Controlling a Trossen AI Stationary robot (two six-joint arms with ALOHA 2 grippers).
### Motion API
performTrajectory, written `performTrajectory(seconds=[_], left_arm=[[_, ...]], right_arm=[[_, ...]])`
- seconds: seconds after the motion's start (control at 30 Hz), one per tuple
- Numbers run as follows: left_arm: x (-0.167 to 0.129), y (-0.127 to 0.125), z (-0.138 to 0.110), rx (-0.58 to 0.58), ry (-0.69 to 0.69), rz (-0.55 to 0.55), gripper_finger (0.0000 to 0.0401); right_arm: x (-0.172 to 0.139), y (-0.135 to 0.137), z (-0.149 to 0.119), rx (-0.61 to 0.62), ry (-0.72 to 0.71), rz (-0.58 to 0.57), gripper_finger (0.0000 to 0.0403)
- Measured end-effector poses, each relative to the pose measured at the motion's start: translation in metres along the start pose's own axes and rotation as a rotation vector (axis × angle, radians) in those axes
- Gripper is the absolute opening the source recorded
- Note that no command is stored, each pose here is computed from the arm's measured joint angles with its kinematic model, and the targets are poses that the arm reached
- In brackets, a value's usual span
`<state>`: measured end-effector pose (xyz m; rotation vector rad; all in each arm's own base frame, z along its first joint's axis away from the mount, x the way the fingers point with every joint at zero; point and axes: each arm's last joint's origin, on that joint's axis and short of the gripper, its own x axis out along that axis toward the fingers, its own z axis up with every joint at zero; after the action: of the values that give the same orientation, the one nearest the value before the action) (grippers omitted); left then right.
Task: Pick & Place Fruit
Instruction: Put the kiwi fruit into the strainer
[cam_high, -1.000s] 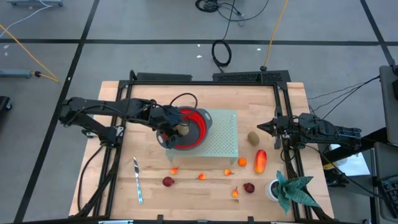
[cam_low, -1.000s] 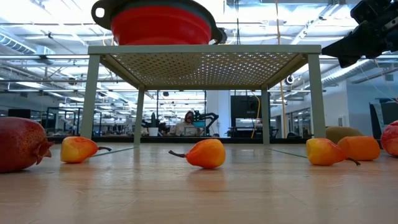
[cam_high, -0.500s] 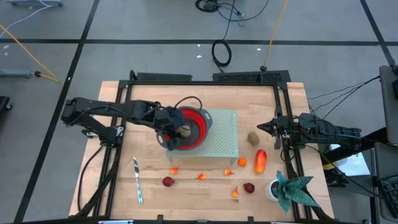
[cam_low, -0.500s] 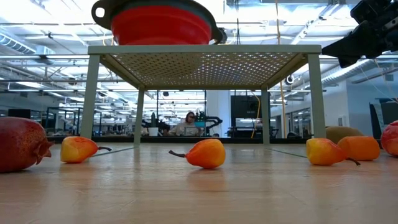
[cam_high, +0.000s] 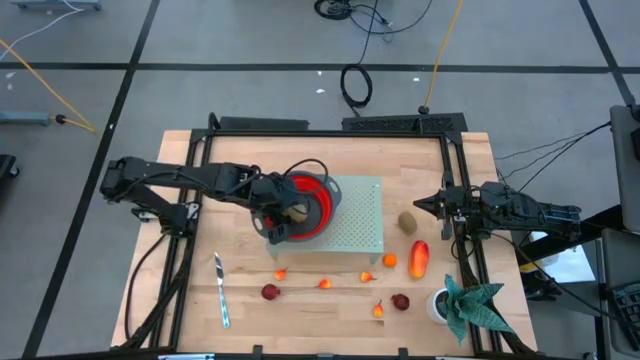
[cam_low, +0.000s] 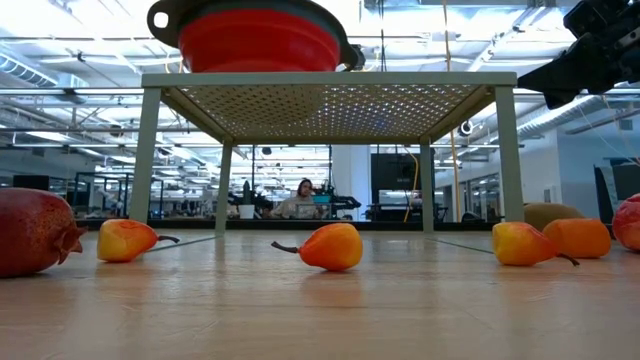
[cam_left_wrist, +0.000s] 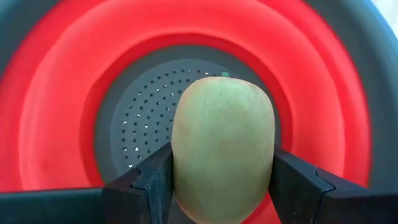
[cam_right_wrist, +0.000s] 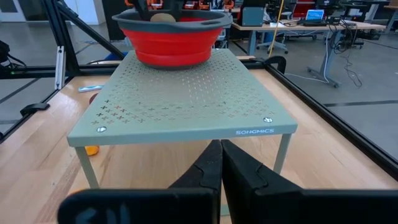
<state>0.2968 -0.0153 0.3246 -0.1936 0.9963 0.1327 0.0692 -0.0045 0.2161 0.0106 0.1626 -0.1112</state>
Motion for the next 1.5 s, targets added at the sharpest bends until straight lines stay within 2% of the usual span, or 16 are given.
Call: performTrajectory(seconds=[0.43,0.8,1.03,1.5], left_arm=[[0.0,0.0,0.0,0.0,0.0,0.0,0.0214],[0.0,0.0,0.0,0.0,0.0,0.0,0.0263],[0.0,0.0,0.0,0.014,0.001,0.001,0.0271],[-0.077,-0.002,0.035,0.001,-0.176,0.045,0.0271]], right_arm=[[0.0,0.0,0.0,0.0,0.0,0.0,0.0],[0.0,0.0,0.0,0.0,0.0,0.0,0.0],[0.0,0.0,0.0,0.0,0.0,0.0,0.0],[0.0,0.0,0.0,0.001,0.0,0.0,0.0]])
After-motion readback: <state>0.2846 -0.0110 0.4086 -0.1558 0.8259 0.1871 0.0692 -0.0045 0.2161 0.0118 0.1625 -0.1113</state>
